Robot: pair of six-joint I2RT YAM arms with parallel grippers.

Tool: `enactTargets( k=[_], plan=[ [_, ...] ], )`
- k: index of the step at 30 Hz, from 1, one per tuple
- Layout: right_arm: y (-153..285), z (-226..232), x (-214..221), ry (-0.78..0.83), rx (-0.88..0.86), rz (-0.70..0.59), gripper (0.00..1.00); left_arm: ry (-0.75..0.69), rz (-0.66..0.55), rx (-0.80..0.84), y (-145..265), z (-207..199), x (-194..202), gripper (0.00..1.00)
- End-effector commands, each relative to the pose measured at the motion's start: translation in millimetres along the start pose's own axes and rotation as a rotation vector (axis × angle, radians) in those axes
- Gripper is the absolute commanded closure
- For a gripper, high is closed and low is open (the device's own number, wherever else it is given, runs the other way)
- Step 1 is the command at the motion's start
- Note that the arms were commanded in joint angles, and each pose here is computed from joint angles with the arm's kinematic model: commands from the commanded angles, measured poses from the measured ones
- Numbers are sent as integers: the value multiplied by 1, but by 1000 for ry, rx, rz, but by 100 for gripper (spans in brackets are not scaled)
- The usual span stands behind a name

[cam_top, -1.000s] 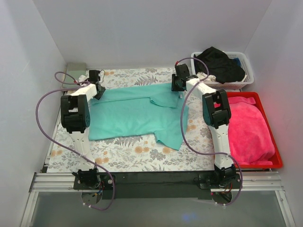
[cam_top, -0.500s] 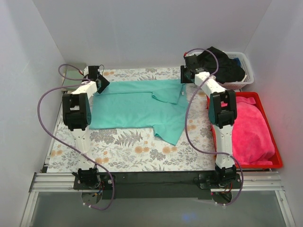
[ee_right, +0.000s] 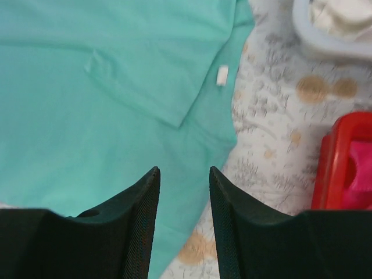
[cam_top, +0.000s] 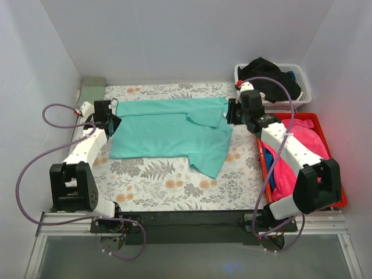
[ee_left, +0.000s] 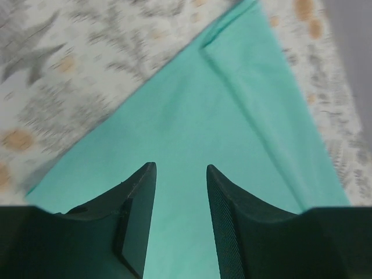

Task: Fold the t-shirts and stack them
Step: Grap the side of the flattened tshirt closest away from the robot with both arms

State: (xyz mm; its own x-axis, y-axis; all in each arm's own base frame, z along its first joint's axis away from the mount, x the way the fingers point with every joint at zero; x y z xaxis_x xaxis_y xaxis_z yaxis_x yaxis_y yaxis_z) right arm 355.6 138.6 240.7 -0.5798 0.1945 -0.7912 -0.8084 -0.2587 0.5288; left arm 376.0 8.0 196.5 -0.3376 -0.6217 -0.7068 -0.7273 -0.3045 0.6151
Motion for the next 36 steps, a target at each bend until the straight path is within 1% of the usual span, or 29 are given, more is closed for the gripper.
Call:
enactTargets(
  k=[1,2,3,4,5,7,9,15,20,26,29,32,33,34,36],
  plan=[
    [14,-4,49,-4,12,77,54,135,9,-209,24,48,32,62],
    [25,-2,50,-21,0,58,54,152,31,-234,26,62,48,63],
    [29,-2,59,-26,-3,70,55,183,20,-241,29,67,51,65],
    [31,-7,74,-34,3,94,55,208,7,-246,34,72,54,66],
    [38,-6,79,-60,-15,94,55,205,3,-256,39,77,68,66],
    [43,-3,91,-70,-39,106,55,210,0,-289,41,88,75,66],
    [46,-2,110,-72,-46,128,55,218,13,-356,41,100,85,66],
    [42,-3,145,-45,-41,208,55,197,35,-430,25,105,94,64],
    [39,-7,157,-32,-24,240,56,170,40,-440,12,106,100,61],
    [34,-8,164,-28,-16,270,56,153,49,-488,0,116,108,61],
    [34,-7,171,-26,-21,296,57,137,55,-502,-3,120,112,65],
    [36,-6,181,-20,-30,320,57,159,52,-537,-7,132,108,75],
    [38,-5,184,-21,-36,326,57,159,59,-539,-8,134,111,80],
    [39,-4,187,-19,-43,334,56,164,57,-535,-9,134,111,87],
    [44,2,195,-13,-72,347,53,166,71,-531,-9,136,113,98]
  ],
)
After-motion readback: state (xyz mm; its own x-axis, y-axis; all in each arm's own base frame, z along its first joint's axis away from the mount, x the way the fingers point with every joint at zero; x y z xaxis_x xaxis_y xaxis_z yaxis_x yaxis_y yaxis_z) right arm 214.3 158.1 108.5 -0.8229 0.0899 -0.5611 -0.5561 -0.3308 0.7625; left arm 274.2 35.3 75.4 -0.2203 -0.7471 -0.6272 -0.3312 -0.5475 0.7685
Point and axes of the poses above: each gripper's point midway between its finger pads, its own y axis back along the fingers, its own z axis along the line the jaws close on, x = y × z, the point moved 7 cm from there along y, back along the fingers, and after that the axes turned 11 degrees about -y, right-handed, at the moved point
